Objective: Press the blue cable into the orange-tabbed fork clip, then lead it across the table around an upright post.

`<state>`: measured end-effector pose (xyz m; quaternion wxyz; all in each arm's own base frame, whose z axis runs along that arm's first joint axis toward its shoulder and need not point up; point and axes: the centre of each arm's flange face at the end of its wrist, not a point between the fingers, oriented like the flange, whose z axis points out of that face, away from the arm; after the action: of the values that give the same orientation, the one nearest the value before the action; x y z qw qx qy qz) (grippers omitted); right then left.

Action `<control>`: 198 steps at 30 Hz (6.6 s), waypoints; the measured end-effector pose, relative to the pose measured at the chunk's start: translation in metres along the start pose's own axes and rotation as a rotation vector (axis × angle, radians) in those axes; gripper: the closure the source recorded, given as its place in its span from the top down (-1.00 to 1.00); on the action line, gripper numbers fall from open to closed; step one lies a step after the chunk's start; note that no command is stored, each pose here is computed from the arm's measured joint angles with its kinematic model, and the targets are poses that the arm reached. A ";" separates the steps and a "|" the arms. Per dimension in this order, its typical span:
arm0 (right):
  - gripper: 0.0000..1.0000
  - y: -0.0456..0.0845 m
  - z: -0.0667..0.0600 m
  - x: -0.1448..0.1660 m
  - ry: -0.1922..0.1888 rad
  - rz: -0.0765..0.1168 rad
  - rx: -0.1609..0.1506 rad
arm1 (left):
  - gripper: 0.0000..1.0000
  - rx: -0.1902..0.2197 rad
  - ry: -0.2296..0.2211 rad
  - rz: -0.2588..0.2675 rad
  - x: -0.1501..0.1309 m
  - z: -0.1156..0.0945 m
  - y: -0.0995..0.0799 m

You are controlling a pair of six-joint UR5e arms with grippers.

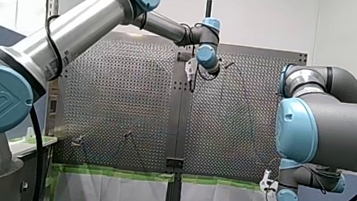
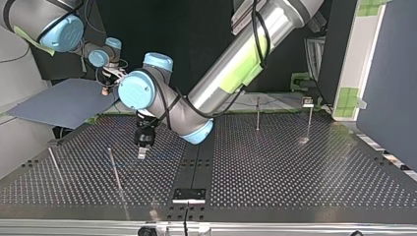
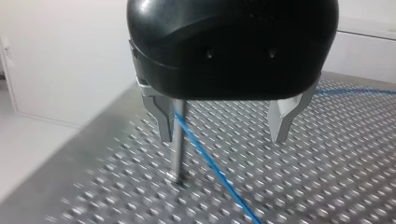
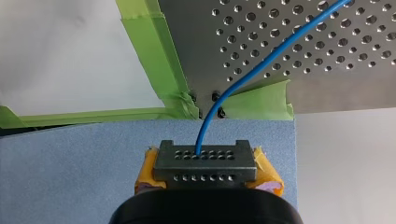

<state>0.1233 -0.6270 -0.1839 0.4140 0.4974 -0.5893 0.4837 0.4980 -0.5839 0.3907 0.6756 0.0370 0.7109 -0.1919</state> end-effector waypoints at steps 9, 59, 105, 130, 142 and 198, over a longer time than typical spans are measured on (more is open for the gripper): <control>-1.00 0.000 0.000 0.000 -0.001 0.000 0.000 | 0.98 0.013 0.005 0.049 -0.037 -0.024 -0.009; -1.00 0.002 0.015 0.012 0.019 -0.001 0.025 | 0.98 0.149 0.277 0.302 -0.063 -0.052 -0.030; -1.00 -0.008 0.017 0.012 0.017 -0.001 0.054 | 0.98 0.226 0.184 0.062 -0.058 -0.018 -0.037; -1.00 -0.010 0.016 0.011 0.010 -0.005 0.060 | 0.98 0.124 0.224 0.098 -0.054 -0.025 -0.027; -1.00 -0.011 0.015 0.010 0.009 -0.005 0.062 | 0.98 0.107 0.220 0.113 -0.057 -0.027 -0.027; -1.00 -0.016 0.014 0.009 0.003 -0.008 0.076 | 0.98 -0.020 -0.067 -0.029 -0.193 -0.046 0.109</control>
<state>0.1378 -0.6431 -0.1751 0.3974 0.5144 -0.5680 0.5049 0.5048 -0.4282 0.5551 0.6965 0.0132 0.6902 -0.1958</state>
